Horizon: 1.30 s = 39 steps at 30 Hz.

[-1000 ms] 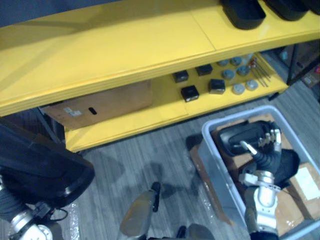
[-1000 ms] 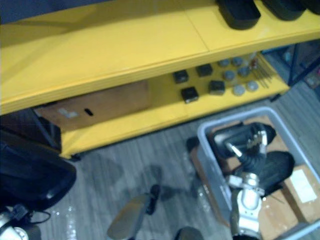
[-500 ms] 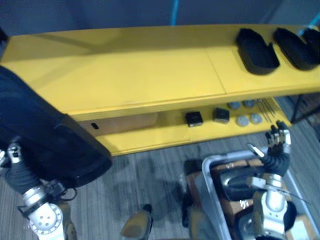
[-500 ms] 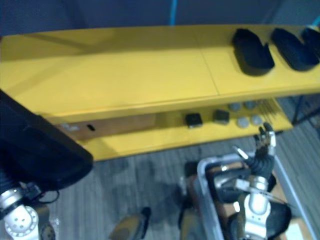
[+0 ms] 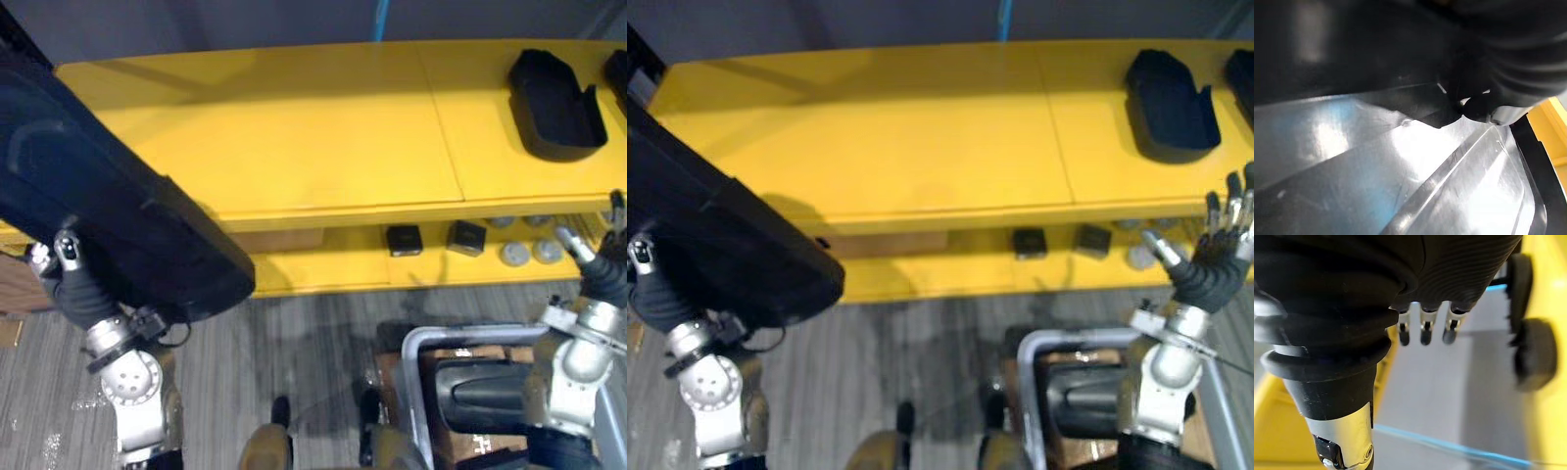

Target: Walk over and take plastic housings, then place them on the shelf

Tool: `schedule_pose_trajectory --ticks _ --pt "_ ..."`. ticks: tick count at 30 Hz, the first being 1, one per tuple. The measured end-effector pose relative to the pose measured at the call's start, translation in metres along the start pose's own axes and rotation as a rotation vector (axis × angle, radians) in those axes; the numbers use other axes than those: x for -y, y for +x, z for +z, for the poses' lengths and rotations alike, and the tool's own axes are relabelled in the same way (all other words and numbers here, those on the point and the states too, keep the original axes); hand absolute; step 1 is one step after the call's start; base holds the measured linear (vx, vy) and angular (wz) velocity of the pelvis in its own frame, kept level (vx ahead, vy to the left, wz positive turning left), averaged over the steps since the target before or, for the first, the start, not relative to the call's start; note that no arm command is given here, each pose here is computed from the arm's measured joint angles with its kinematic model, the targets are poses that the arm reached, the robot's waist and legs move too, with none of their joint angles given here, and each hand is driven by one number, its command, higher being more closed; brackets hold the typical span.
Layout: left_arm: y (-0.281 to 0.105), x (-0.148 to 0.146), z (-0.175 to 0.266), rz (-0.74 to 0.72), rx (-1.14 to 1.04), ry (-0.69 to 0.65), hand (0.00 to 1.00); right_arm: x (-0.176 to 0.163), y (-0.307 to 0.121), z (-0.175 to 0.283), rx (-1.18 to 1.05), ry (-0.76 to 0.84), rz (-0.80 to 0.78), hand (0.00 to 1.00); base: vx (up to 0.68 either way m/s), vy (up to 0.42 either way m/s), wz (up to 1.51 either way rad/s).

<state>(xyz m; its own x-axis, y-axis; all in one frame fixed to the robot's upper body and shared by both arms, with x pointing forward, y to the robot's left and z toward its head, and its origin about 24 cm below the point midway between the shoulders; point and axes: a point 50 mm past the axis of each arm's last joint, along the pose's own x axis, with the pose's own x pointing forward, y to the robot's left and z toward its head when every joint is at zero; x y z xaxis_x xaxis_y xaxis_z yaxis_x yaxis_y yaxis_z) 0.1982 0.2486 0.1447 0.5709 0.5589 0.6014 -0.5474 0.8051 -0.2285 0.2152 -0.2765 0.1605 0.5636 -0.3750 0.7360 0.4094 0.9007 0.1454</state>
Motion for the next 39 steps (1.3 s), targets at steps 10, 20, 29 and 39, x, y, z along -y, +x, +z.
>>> schedule_pose_trajectory --ticks 10,20,29,39 --pt "-0.007 -0.026 -0.001 -0.009 -0.016 0.248 1.0 -0.007 0.007 0.003 0.034 0.03 0.004 0.0 -0.01 0.017 0.02" --pt "-0.014 -0.045 0.0 -0.059 -0.048 0.355 1.0 0.0 -0.013 -0.006 -0.057 0.016 -0.054 0.0 -0.01 0.03 0.03" --pt "-0.008 -0.047 0.005 -0.116 -0.018 0.379 1.0 0.009 -0.034 -0.016 -0.169 -0.032 -0.078 0.0 -0.03 -0.028 -0.08" --pt "-0.017 -0.007 -0.007 -0.197 -0.061 0.264 1.0 0.025 -0.027 0.017 -0.04 -0.089 -0.079 0.0 0.08 -0.004 0.1"
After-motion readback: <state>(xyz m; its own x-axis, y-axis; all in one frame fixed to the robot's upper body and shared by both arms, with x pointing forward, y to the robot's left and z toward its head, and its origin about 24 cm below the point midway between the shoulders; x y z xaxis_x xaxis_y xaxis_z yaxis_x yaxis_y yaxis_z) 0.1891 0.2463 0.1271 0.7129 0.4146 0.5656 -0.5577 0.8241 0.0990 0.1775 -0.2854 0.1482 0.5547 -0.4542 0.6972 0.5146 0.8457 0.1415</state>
